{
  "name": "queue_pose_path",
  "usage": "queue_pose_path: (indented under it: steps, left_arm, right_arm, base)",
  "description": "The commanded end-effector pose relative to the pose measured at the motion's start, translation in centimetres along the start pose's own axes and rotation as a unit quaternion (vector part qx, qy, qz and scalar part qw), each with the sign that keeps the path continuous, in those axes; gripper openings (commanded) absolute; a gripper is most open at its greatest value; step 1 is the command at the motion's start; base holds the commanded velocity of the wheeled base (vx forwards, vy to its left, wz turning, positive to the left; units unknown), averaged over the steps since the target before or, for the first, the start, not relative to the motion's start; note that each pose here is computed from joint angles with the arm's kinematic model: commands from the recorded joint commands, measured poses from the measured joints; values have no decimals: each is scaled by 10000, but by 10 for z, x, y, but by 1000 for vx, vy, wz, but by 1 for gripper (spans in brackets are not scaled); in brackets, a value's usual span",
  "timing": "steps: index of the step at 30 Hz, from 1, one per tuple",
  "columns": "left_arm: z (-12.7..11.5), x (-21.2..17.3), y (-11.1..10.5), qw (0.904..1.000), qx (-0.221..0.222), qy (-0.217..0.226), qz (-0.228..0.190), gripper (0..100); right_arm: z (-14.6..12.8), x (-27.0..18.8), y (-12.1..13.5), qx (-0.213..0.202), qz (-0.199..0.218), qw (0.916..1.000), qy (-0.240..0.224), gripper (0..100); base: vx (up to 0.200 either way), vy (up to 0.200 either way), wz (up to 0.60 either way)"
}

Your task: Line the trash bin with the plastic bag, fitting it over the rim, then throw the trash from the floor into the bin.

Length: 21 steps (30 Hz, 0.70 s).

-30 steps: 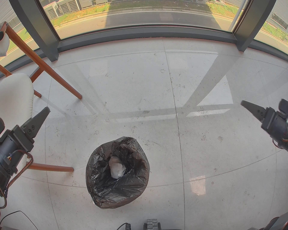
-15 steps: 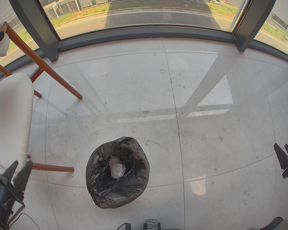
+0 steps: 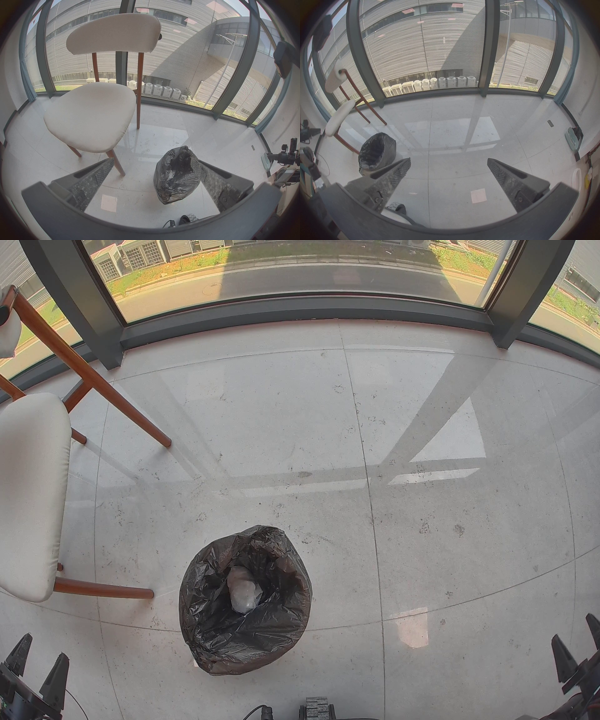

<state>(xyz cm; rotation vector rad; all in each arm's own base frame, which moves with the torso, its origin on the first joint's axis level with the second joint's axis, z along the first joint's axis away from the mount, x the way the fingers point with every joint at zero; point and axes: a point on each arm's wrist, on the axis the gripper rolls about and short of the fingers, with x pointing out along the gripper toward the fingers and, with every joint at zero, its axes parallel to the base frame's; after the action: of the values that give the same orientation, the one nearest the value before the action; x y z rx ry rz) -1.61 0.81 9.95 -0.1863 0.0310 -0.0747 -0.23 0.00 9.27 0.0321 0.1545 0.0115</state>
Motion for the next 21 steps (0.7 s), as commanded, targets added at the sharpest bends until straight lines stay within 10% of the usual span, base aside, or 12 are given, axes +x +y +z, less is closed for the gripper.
queue_pose_path:
  steps: [1, 21]
  left_arm:
    - [-17, 1, 3, 9997, 213, 28, 70, 100]
    - [-23, 0, 0, 9907, 972, 422, -856, 100]
  right_arm:
    - [-20, -18, -1, -317, -116, 9963, -793, 100]
    - [-20, -18, -1, -210, -107, 9966, -795, 100]
  base:
    - [0, 0, 0]
    - [0, 0, 0]
